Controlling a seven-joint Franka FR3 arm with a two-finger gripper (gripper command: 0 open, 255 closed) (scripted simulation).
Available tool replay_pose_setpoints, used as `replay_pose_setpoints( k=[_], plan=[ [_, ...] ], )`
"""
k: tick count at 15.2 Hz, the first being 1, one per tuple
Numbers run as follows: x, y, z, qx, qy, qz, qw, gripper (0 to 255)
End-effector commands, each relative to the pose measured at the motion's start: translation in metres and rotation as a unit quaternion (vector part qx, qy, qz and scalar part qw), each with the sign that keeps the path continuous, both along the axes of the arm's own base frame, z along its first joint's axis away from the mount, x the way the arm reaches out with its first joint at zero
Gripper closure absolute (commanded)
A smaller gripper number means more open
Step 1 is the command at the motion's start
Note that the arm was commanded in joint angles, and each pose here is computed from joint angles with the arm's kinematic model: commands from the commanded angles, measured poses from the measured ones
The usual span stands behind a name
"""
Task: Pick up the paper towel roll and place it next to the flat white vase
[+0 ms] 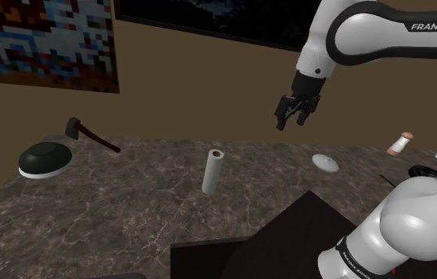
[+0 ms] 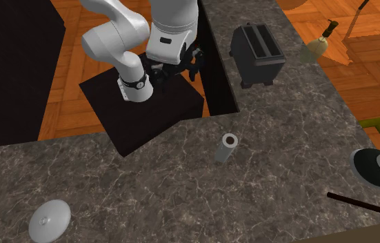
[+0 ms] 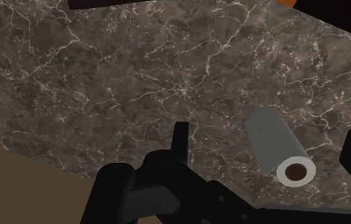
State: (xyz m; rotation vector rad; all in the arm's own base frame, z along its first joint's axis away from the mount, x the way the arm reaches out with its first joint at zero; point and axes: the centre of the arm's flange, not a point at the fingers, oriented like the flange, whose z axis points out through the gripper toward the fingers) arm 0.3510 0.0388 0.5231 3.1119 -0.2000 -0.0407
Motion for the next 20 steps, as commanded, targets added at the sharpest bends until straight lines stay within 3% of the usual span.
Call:
replay_pose_setpoints(
  k=[1,10,20],
  plan=[
    [0.018,0.009,-0.019,0.000,-0.003,-0.019,0.9998,0],
    [0.093,0.051,-0.099,-0.003,-0.013,-0.098,0.9951,0],
    [0.184,0.083,-0.187,-0.007,-0.023,-0.185,0.9825,0]
  ],
)
